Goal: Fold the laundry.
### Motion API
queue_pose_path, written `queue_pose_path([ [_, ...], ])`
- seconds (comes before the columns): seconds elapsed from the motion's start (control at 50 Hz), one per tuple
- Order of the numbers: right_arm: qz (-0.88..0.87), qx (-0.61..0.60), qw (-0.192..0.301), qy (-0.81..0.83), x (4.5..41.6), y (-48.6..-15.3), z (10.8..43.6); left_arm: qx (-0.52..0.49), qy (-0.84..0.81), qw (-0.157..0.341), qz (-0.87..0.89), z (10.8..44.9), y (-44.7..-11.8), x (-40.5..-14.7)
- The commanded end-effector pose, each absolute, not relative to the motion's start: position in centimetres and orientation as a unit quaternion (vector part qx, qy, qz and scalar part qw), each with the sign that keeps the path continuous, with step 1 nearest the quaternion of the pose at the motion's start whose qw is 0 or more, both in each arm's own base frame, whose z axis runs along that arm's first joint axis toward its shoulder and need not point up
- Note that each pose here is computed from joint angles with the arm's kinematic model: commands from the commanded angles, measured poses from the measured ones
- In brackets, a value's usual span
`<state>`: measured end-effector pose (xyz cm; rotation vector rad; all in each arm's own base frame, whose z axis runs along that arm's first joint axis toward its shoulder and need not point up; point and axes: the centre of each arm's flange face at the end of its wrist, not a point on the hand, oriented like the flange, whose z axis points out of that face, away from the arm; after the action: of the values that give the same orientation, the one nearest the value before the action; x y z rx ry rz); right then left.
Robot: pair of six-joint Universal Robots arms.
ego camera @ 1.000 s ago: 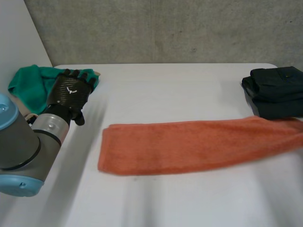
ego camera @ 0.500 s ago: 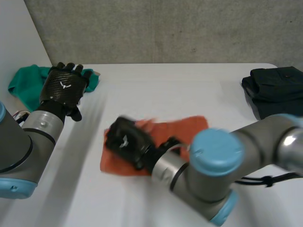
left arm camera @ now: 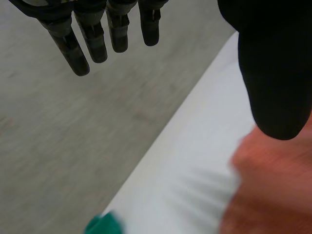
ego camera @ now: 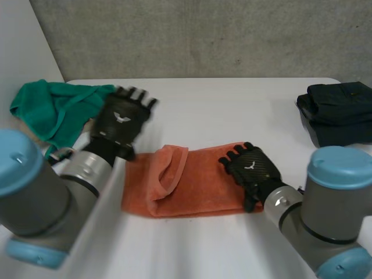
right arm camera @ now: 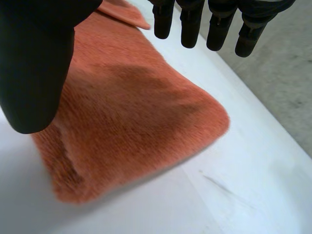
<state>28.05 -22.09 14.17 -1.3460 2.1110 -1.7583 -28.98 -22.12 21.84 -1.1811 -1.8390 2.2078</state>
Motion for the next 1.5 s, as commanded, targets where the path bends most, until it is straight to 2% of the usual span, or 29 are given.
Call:
queue_pose_path([
  [0.02, -0.605, -0.420, 0.034, 0.676, 27.3, -22.5, 14.6, -0.432, -0.582, 0.103, 0.681, 19.2, -17.2, -33.9],
  [0.14, -0.597, -0.425, 0.035, 0.679, 27.4, -21.6, 14.0, -0.442, -0.592, 0.105, 0.665, 17.0, -17.6, -35.7],
  [0.28, -0.594, -0.413, 0.005, 0.691, 26.8, -22.1, 13.6, -0.414, -0.636, 0.039, 0.651, 13.5, -20.3, -35.9],
  [0.38, -0.589, -0.409, -0.002, 0.697, 26.5, -22.5, 13.2, -0.339, -0.678, -0.053, 0.650, 13.0, -24.1, -33.1],
  [0.48, -0.584, -0.414, 0.003, 0.698, 26.5, -22.3, 13.0, -0.318, -0.692, -0.082, 0.643, 12.9, -25.0, -31.4],
  [0.6, -0.581, -0.417, 0.006, 0.699, 26.4, -22.1, 12.8, -0.302, -0.694, -0.091, 0.647, 14.8, -24.6, -29.3],
  [0.76, -0.579, -0.417, 0.003, 0.700, 26.0, -21.5, 13.3, -0.292, -0.683, -0.086, 0.664, 17.4, -22.7, -28.1],
  [0.84, -0.574, -0.417, -0.026, 0.704, 24.8, -21.9, 14.0, -0.289, -0.679, -0.084, 0.670, 18.3, -22.1, -27.4],
  [0.94, -0.531, -0.456, -0.095, 0.707, 22.7, -22.7, 14.5, -0.281, -0.668, -0.079, 0.684, 19.9, -22.1, -26.2],
  [1.02, -0.566, -0.468, -0.140, 0.664, 23.2, -24.4, 16.6, -0.275, -0.659, -0.076, 0.696, 21.1, -22.6, -25.4],
  [1.06, -0.590, -0.472, -0.145, 0.639, 24.1, -24.8, 17.6, -0.273, -0.653, -0.073, 0.703, 21.6, -22.7, -25.2],
  [1.14, -0.667, -0.504, -0.090, 0.541, 29.9, -22.1, 20.4, -0.267, -0.648, -0.073, 0.710, 22.2, -23.1, -25.1],
  [1.16, -0.692, -0.520, -0.053, 0.498, 32.3, -20.2, 21.0, -0.267, -0.647, -0.073, 0.710, 22.3, -23.1, -25.0],
  [1.22, -0.703, -0.552, -0.001, 0.448, 35.2, -17.7, 20.1, -0.264, -0.647, -0.073, 0.712, 22.4, -23.2, -25.0],
  [1.24, -0.693, -0.583, 0.035, 0.422, 36.8, -15.9, 18.5, -0.263, -0.646, -0.073, 0.712, 22.5, -23.2, -25.0],
  [1.3, -0.659, -0.629, 0.083, 0.403, 38.2, -13.4, 15.5, -0.260, -0.647, -0.069, 0.713, 22.5, -23.3, -25.0],
  [1.36, -0.631, -0.655, 0.096, 0.405, 38.5, -12.3, 13.6, -0.259, -0.647, -0.068, 0.714, 22.5, -23.4, -25.0],
  [1.42, -0.627, -0.651, 0.101, 0.416, 38.6, -12.6, 13.8, -0.255, -0.644, -0.063, 0.719, 22.7, -23.4, -25.3],
  [1.5, -0.642, -0.597, 0.139, 0.461, 38.6, -13.6, 15.6, -0.239, -0.636, -0.046, 0.732, 23.4, -23.9, -25.8],
])
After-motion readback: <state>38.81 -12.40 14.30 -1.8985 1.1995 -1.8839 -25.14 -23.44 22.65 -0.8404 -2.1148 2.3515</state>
